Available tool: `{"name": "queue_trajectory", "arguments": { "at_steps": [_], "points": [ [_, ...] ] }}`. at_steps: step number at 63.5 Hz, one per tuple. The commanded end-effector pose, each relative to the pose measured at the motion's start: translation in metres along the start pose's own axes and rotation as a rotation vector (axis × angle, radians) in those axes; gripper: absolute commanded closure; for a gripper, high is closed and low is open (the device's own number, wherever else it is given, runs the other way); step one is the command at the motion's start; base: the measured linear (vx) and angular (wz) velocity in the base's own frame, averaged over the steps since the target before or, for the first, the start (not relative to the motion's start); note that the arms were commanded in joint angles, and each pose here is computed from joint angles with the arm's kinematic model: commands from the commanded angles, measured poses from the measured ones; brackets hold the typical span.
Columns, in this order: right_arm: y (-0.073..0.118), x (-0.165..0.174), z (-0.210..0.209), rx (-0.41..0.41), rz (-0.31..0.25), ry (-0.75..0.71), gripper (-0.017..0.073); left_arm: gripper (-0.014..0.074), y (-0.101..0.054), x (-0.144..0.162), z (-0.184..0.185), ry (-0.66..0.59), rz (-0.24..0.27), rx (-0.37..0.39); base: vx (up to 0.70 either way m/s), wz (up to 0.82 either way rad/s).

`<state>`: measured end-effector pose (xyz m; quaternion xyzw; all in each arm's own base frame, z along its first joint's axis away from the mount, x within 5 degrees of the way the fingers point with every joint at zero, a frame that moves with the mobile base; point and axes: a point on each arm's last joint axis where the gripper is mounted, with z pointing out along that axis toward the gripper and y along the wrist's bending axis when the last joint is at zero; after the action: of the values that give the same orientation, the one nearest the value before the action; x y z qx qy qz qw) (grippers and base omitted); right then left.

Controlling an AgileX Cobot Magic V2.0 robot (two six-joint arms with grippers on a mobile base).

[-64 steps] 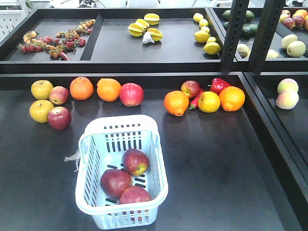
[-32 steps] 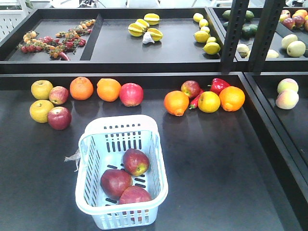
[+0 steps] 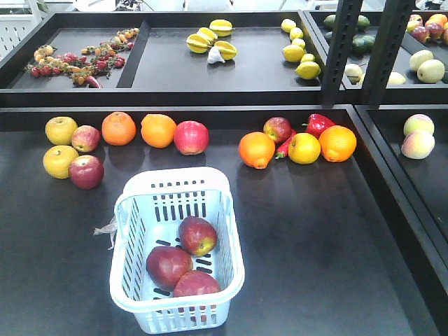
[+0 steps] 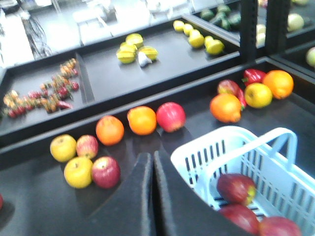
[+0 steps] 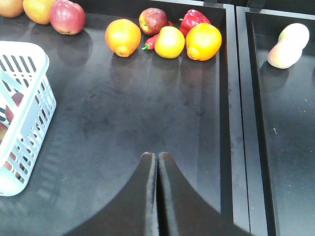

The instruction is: Pick three apples into basket with both arms

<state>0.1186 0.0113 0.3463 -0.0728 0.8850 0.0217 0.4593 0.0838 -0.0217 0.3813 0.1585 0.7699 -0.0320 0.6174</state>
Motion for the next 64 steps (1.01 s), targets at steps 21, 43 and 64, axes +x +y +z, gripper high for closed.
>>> {"name": "queue_trajectory", "arguments": {
  "at_steps": [21,43,64],
  "points": [
    [-0.002,-0.012,-0.006,0.022,-0.007,-0.087,0.0568,0.0601,-0.006,0.099,-0.002,-0.269,-0.083,-0.169,0.0,0.0],
    [-0.002,-0.012,-0.006,0.022,-0.007,-0.087,0.0568,0.0601,-0.015,0.178,0.009,-0.327,-0.197,-0.247,0.0,0.0],
    [-0.002,-0.012,-0.006,0.022,-0.007,-0.087,0.0568,0.0601,-0.015,0.183,0.012,-0.305,-0.18,-0.248,0.0,0.0]
  ]
}}
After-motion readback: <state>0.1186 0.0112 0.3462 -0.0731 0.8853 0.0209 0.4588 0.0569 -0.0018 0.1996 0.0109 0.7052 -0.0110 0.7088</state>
